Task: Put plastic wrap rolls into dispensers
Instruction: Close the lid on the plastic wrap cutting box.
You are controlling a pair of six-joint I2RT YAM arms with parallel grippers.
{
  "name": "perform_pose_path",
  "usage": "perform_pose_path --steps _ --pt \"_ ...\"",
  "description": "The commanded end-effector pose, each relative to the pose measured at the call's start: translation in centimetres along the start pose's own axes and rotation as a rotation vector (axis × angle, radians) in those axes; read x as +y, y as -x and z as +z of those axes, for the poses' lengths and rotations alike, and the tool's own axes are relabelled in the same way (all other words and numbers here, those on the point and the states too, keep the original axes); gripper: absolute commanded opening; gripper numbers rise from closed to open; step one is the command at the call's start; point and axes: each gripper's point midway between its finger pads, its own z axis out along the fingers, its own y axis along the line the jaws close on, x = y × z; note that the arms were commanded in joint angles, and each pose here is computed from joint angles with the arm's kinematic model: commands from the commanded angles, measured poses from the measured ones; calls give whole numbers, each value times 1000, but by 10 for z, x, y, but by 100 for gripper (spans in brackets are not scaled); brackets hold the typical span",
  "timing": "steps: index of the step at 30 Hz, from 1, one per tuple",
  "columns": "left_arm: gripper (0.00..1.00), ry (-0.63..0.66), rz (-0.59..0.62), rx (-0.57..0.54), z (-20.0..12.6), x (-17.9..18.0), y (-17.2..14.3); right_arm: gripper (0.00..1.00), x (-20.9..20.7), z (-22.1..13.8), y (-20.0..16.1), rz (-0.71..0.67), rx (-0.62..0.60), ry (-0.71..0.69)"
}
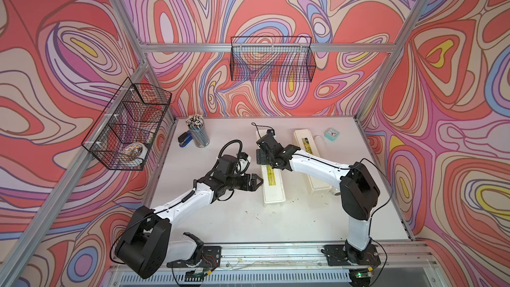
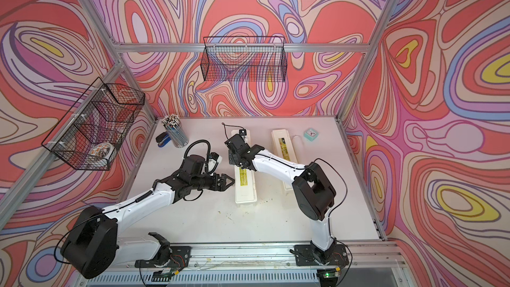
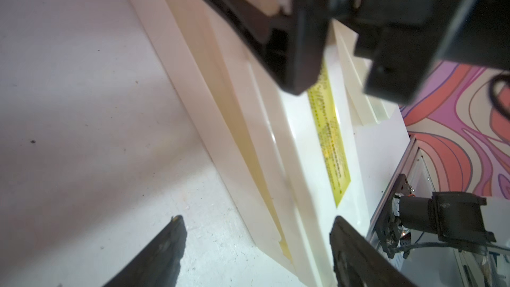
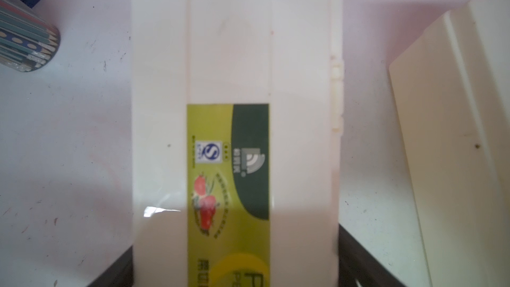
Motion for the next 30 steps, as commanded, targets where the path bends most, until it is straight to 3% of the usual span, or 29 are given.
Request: perform_pose_path --steps 1,6,16,21,26,30 --pt "83 -52 58 -13 -1 -12 -2 71 7 5 16 27 -57 2" --pt "84 -66 65 1 2 -11 -12 72 7 11 12 25 -48 -5" --pt "85 45 2 70 21 16 -32 74 6 20 8 36 -40 -31" --pt "84 118 -40 115 27 35 -45 82 6 26 2 36 -22 -32" --pt "80 241 -74 147 25 58 -55 97 13 34 -3 14 -8 0" --pt "79 321 -75 163 19 72 -61 98 21 39 0 36 7 56"
